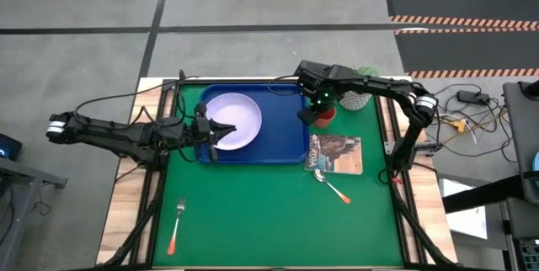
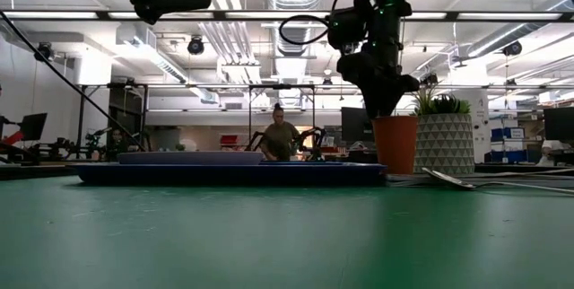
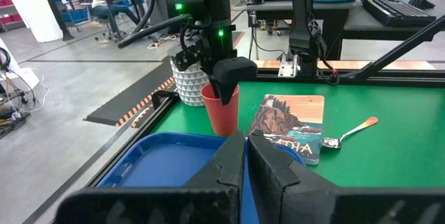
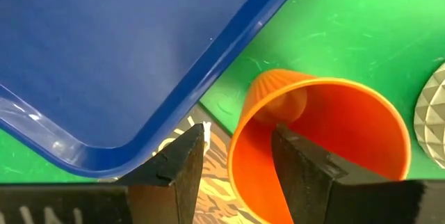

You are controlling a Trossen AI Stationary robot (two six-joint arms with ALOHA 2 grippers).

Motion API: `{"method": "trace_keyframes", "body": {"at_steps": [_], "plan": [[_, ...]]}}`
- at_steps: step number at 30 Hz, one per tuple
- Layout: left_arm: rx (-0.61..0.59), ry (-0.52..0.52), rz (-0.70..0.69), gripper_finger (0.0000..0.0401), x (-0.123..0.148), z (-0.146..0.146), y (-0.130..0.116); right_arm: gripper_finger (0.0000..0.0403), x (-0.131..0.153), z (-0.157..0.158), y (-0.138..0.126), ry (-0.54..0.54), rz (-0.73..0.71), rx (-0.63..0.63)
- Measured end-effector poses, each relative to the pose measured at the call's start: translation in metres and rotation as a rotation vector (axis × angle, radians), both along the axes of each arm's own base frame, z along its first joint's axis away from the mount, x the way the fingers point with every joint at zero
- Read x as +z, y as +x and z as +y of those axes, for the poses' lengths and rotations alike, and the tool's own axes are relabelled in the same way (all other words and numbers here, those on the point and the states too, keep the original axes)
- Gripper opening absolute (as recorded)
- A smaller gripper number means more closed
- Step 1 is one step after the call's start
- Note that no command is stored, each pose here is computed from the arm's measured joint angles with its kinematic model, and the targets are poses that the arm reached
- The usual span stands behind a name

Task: Pick and place plate/cup/fork/spoon on tray
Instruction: Put the orange cup on the top right of the blue serving tray

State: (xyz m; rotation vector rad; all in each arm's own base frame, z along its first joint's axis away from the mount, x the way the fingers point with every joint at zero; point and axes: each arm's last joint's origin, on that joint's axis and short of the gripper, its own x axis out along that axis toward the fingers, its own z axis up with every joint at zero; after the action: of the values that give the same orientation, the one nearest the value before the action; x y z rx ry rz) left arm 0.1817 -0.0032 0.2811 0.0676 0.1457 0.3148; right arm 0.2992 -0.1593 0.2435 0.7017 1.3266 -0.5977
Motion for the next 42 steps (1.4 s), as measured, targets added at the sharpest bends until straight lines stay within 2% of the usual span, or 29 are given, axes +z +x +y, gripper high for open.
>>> {"method": "trace_keyframes", "body": {"at_steps": [19,35,42], "plan": [[0.0,0.0,0.0,0.0001,0.0,0.0,0.0,0.0153,-0.017,-0.004,0.005,0.003,0.06,0.008],[0.0,0.0,0.0,0.0001,0.0,0.0,0.0,0.0059,-0.017,-0.004,0.005,0.005,0.061,0.008],[0.0,0.0,0.0,0.0001,0.0,0.0,0.0,0.0036,-0.017,-0.003,0.005,0.006,0.061,0.007]]}}
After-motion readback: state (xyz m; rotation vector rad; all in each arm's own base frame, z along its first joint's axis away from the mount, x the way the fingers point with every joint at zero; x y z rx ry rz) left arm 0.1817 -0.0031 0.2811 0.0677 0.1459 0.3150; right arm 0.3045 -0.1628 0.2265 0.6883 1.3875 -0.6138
